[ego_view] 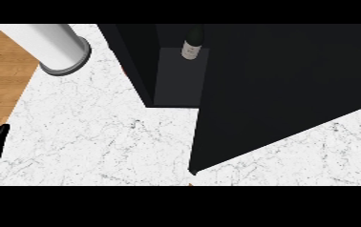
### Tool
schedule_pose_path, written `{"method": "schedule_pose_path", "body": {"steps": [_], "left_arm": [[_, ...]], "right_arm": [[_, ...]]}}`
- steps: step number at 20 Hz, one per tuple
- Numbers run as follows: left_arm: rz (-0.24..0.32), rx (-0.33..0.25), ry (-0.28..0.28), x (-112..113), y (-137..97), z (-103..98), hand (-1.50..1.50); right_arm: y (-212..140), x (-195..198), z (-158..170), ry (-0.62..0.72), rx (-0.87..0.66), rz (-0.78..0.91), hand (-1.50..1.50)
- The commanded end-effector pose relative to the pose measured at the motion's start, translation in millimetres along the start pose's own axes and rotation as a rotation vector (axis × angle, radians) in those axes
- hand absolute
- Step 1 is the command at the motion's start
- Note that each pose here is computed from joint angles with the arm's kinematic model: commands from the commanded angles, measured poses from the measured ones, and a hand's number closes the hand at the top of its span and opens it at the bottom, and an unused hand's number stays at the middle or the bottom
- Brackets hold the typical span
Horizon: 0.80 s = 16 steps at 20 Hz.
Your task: Pick up the wine, place it into the cabinet and close the cabinet
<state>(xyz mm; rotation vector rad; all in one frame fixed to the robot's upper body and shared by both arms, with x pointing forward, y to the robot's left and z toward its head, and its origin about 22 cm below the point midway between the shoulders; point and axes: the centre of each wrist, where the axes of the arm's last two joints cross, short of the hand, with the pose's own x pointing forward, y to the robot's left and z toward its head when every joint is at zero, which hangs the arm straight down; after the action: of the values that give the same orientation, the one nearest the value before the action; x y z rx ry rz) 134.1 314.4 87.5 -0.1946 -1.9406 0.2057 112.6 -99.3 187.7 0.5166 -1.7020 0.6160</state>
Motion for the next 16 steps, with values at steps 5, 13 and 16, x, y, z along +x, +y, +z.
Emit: {"method": "schedule_pose_path", "body": {"steps": [5,13,16], "left_arm": [[0.037,-0.025,-0.002,8,-6,-13,-1.50],[0.053,-0.026,-0.022,8,-10,-28,-1.50],[0.044,0.006,-0.009,-12,-13,-14,-1.50]], "right_arm": [[25,20,-45,-0.064,0.103,-0.043,1.50],[16,30,-110,-0.100,0.057,-0.053,1.50],[8,52,-142,-0.109,0.035,-0.026,1.50]]}}
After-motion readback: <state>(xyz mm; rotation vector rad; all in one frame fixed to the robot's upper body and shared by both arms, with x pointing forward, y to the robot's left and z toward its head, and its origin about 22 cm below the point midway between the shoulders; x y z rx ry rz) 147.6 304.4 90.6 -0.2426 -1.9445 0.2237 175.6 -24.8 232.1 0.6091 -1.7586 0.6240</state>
